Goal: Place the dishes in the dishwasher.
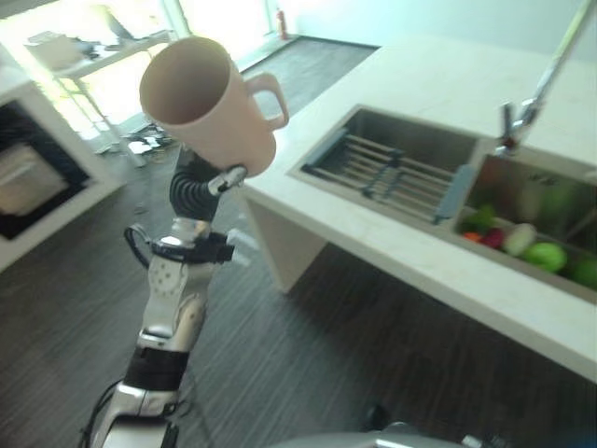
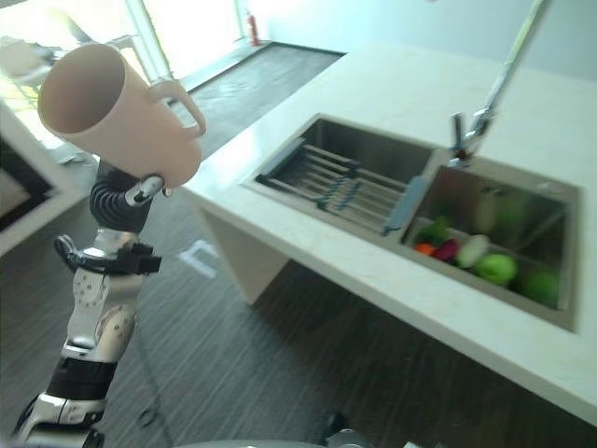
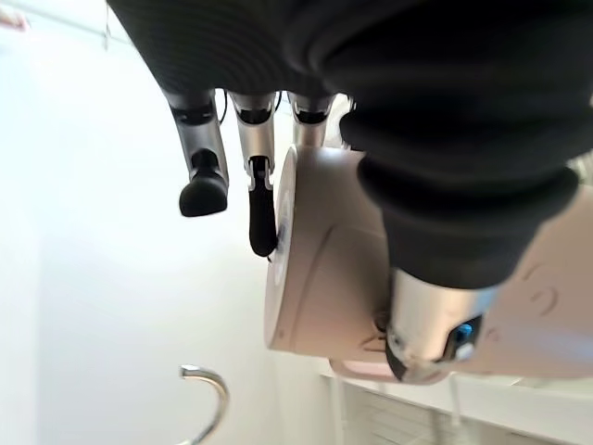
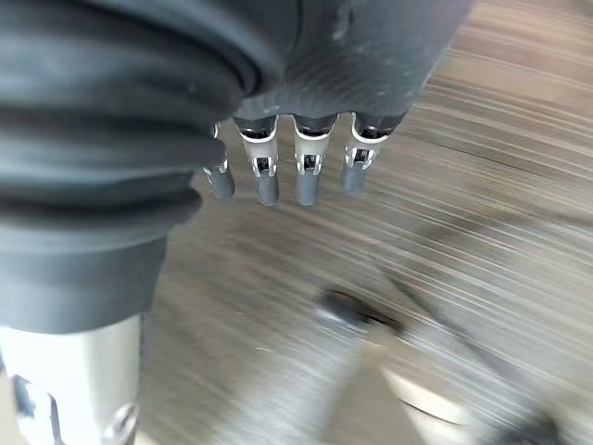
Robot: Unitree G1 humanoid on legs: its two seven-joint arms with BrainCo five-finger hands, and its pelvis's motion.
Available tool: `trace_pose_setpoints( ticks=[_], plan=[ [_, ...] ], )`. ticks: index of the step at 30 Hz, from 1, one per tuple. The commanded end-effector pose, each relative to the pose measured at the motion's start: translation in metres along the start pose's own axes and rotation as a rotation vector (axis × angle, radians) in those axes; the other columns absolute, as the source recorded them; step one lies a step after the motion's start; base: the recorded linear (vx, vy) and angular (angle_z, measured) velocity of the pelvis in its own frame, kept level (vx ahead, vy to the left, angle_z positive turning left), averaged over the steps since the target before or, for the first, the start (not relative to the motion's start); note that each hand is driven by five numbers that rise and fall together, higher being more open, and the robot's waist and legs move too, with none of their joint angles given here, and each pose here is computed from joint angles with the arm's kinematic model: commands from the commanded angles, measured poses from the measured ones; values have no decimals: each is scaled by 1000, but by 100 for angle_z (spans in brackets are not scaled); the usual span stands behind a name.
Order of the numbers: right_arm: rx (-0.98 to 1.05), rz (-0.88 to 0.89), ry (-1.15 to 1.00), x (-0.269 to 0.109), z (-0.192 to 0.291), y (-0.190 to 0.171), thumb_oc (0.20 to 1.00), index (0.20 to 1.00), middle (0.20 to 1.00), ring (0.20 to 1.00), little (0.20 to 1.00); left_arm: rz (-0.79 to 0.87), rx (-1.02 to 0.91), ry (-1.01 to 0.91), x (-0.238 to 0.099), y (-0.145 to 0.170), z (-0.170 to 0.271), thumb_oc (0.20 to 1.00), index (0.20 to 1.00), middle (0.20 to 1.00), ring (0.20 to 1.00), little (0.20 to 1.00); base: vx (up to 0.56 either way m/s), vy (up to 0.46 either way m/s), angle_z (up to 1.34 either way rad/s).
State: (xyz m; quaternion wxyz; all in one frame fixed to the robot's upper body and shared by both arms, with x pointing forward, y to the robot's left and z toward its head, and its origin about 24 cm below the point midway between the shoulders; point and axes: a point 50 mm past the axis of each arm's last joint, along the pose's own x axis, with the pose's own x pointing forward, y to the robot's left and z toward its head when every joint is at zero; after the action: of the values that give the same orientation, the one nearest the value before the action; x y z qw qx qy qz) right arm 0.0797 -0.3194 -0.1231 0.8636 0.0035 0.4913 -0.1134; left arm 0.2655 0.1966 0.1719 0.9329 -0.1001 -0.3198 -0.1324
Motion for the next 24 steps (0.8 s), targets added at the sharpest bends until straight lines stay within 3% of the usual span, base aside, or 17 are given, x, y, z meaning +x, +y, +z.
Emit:
trace_pose_setpoints(
  ticks=[1,5,12,19,24],
  plan=[
    [-74,66,-56,13,24,26,1000,1000,1000,1000,1000,-72,35,-138,2,-4,39,200,200,200,200,200,-463,446,121],
    [-110,140,-154,16,50,45,1000,1000,1000,1000,1000,-114,41,-131,1,-9,41,200,200,200,200,200,-526,465,61],
    [-75,175,-44,16,16,56,1000,1000,1000,1000,1000,-158,-51,-88,13,-19,23,200,200,200,200,200,-243,198,131],
    [-52,186,54,11,-15,64,1000,1000,1000,1000,1000,-165,-120,-45,19,-23,13,200,200,200,200,200,-13,5,82],
    [-7,122,66,9,-15,49,1000,1000,1000,1000,1000,-184,-180,-53,15,-29,12,200,200,200,200,200,8,90,30]
  ],
)
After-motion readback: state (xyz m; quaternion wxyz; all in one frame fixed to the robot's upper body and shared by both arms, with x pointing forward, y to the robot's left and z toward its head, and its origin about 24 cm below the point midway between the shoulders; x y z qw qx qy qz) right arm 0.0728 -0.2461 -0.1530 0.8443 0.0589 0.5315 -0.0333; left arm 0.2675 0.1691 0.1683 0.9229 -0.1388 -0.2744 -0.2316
